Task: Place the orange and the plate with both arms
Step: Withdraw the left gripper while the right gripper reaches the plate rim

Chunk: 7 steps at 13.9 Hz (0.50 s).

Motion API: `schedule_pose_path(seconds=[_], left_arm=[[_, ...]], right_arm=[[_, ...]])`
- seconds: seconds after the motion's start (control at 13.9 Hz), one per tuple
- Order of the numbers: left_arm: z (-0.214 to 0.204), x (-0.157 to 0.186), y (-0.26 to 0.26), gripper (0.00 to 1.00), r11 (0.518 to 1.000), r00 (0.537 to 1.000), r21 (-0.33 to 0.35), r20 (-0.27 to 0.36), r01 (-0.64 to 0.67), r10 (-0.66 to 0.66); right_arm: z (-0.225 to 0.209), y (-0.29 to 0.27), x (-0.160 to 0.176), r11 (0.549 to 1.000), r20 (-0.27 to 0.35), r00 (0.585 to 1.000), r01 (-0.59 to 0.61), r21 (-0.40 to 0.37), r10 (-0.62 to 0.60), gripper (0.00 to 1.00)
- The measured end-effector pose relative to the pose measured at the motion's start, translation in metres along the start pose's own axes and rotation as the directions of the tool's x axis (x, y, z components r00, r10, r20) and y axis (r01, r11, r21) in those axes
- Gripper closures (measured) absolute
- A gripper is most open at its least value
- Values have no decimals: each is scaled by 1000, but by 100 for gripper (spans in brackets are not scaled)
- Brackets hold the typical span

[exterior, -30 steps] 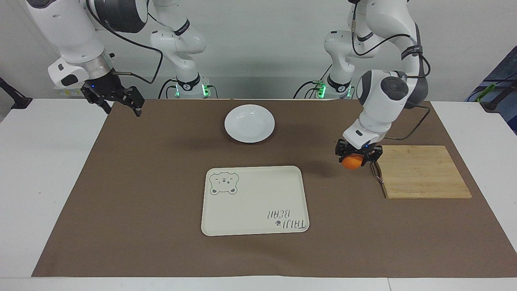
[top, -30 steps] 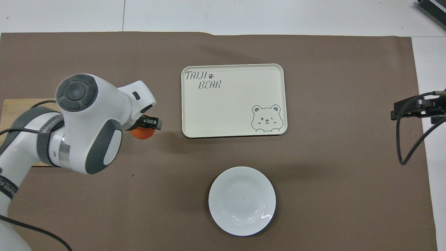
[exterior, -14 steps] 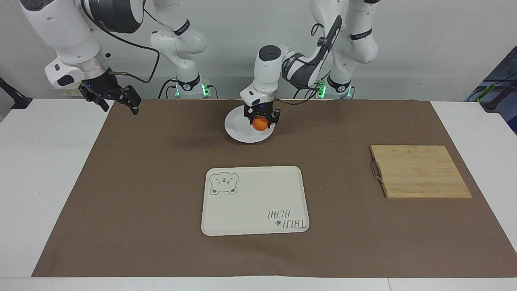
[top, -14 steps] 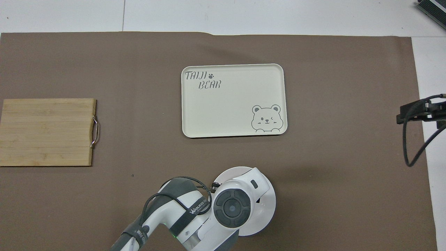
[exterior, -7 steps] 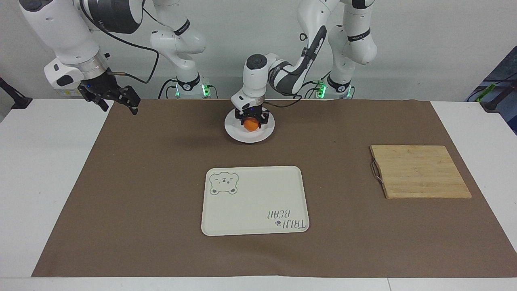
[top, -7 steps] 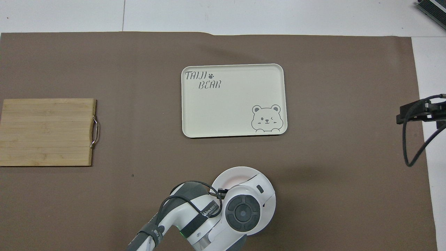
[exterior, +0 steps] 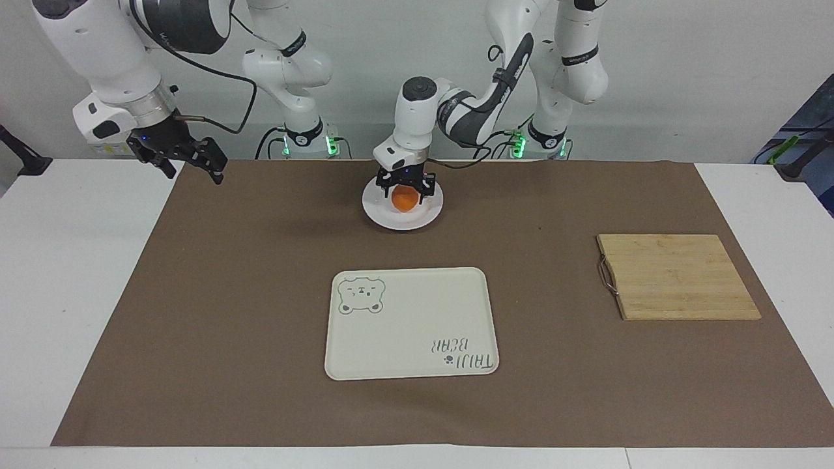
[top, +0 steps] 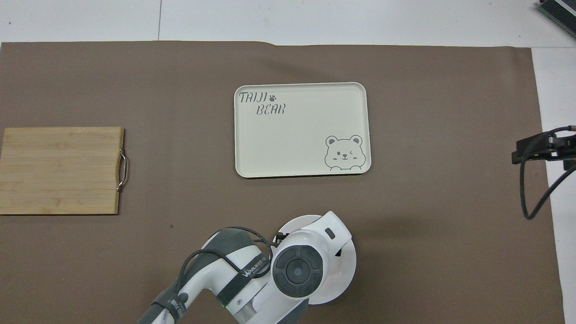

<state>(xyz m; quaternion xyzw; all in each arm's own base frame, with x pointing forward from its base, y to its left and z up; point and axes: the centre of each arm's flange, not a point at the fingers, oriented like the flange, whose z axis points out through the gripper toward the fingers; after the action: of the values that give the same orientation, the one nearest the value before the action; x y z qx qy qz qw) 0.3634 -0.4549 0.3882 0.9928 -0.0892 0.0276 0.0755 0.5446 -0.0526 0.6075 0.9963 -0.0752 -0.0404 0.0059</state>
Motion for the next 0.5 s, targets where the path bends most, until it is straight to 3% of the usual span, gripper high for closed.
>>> schedule_pose_path(seconds=[0.36,0.5], left_arm=[[-68,97,-113,0,1000,993,7,-116,24,-23],[-99,123,-160,0,1000,987,13,-157,24,-21]], right_arm=[[11,-10,-6,1000,15,1000,15,3,-15,0],[38,-40,-10,998,-3,1000,24,52,-24,0]])
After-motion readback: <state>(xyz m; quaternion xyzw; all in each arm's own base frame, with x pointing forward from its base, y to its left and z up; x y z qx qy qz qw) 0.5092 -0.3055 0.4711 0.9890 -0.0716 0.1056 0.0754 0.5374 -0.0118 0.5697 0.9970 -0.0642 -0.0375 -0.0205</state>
